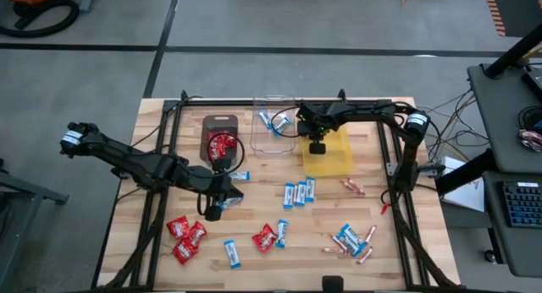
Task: Sort candy
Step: Put the white-red candy into the yellow bin
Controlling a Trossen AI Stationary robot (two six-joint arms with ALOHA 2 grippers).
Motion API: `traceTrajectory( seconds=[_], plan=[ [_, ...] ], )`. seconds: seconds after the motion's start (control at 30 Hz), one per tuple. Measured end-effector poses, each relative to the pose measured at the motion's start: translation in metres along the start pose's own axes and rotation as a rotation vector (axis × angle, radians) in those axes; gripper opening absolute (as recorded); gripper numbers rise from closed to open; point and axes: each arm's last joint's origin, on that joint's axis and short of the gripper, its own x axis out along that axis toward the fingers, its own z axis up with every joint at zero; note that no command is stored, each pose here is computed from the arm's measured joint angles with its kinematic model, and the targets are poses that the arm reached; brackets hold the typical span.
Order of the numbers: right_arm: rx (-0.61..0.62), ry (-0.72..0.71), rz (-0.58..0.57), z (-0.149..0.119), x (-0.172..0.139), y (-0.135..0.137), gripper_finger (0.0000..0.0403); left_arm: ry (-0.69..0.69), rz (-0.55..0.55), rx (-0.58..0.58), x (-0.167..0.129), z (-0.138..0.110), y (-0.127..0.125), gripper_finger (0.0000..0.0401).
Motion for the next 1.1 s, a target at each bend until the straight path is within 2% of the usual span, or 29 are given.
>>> traceTrajectory(
  seconds=[0.13, 0.4, 0.57, 0.77, 1.0, 1.1],
  plan=[
    [0.011, -0.001, 0.000, 0.000, -0.001, 0.000, 0.0024, 0.000, 0.000, 0.000, 0.000, 0.000, 0.000, 0.0000],
    [0.059, -0.002, -0.003, -0.001, -0.004, -0.002, 0.0084, 0.000, 0.000, 0.000, 0.000, 0.000, 0.000, 0.0000],
    [0.074, -0.031, -0.033, -0.004, -0.020, -0.008, 0.0094, 0.000, 0.000, 0.000, 0.000, 0.000, 0.000, 0.0000],
    [0.135, 0.019, -0.063, -0.025, -0.034, -0.031, 0.0074, 0.001, 0.000, 0.000, 0.000, 0.000, 0.000, 0.0000],
    [0.153, 0.094, -0.040, -0.044, -0.017, -0.043, 0.0015, 0.001, 0.000, 0.000, 0.000, 0.000, 0.000, 0.0000],
    [0.149, 0.126, -0.077, -0.045, -0.013, -0.044, 0.0010, 0.001, 0.000, 0.000, 0.000, 0.000, 0.000, 0.0000]
  ],
)
